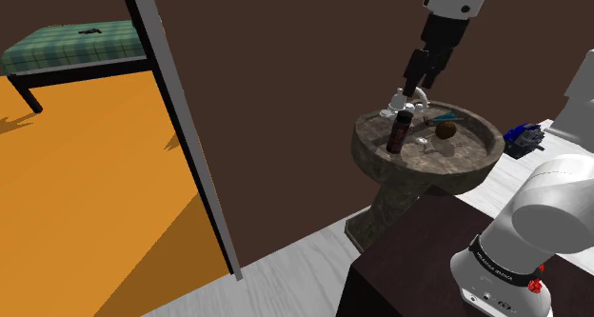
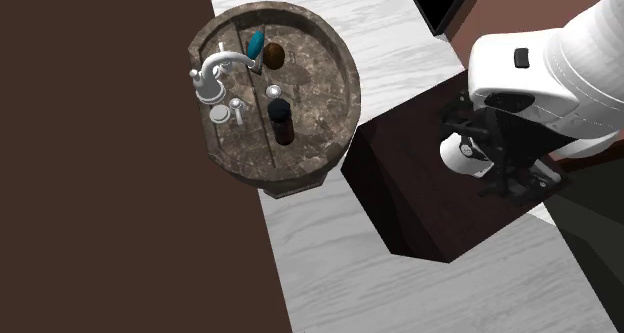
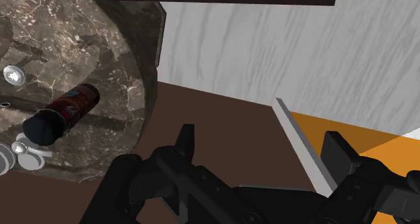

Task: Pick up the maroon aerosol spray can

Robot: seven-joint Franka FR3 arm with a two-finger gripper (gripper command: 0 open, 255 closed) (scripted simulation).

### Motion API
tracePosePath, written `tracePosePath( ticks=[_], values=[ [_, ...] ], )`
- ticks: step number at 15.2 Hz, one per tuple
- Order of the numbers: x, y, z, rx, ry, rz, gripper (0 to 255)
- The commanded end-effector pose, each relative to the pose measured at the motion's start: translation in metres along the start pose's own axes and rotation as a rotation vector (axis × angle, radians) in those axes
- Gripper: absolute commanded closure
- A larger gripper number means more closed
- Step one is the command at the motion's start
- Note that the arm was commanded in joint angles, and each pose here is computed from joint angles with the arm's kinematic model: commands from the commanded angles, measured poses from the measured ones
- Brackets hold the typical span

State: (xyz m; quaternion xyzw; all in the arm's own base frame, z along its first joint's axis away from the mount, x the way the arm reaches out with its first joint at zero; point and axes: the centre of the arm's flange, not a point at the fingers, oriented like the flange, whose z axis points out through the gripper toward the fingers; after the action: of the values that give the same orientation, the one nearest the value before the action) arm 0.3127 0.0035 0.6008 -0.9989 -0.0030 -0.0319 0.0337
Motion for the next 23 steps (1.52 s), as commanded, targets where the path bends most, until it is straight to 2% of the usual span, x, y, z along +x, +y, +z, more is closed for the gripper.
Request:
tracePosePath(
  ticks=[1,23],
  values=[
    [0.000,0.000,0.000,0.000,0.000,0.000,0],
    [0.107,0.242,0.137,0.045,-0.035,-0.002,0]
  ],
)
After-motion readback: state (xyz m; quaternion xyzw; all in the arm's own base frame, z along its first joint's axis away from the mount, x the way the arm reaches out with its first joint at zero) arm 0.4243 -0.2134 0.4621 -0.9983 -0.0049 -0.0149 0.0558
